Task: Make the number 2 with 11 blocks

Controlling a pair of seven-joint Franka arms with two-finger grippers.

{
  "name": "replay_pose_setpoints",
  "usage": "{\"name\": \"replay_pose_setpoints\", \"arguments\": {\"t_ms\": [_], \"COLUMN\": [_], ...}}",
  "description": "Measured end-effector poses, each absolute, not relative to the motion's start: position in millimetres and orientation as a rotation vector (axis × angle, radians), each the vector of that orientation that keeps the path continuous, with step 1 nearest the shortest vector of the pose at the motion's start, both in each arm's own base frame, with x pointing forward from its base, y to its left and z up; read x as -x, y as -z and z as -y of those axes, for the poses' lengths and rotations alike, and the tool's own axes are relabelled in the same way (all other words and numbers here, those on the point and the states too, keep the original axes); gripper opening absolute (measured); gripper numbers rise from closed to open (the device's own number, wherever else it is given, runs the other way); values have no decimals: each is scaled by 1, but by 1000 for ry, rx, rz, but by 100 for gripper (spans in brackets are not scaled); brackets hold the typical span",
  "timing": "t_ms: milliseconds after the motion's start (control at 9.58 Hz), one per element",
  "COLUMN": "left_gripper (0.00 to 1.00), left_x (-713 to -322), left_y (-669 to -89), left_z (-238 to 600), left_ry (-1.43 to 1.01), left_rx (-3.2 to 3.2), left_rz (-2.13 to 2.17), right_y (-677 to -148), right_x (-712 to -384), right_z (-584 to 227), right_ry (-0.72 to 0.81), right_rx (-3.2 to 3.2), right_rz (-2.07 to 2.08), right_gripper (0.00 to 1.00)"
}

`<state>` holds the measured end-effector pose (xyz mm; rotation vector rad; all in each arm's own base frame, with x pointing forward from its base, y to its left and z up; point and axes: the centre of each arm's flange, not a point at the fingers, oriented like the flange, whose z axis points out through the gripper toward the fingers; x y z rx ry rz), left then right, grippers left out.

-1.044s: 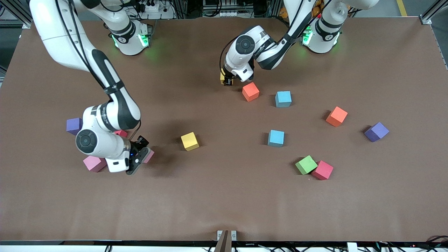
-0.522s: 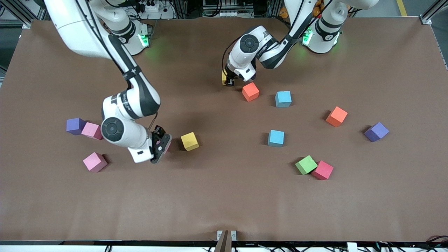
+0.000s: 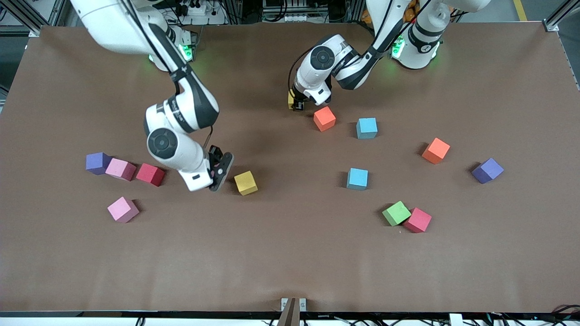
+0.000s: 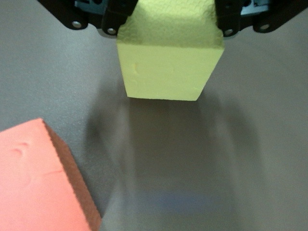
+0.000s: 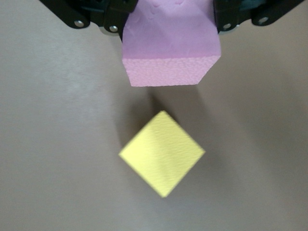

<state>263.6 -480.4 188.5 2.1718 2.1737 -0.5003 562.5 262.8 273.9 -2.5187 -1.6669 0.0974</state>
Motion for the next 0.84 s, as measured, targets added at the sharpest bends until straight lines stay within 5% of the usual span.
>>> {"name": "replay_pose_setpoints", "arguments": {"t_ms": [313, 626, 835], "left_gripper": [58, 93, 100], "left_x": [-260, -248, -238], "left_y": [-181, -177, -178], "left_z": [480, 480, 479], "left_ry": [499, 479, 476], "left_rx": [-2189, -2258, -2277], "left_rz": [-2158, -2101, -2074], "right_y": [-282, -273, -256], "right_x": [-523, -486, -454], "right_z": [-293, -319, -340], "right_ry": [-91, -38, -7], "right_rx": [2499, 2479, 2465], "right_rz": [1788, 1872, 1923], "right_gripper": [56, 56, 56]}}
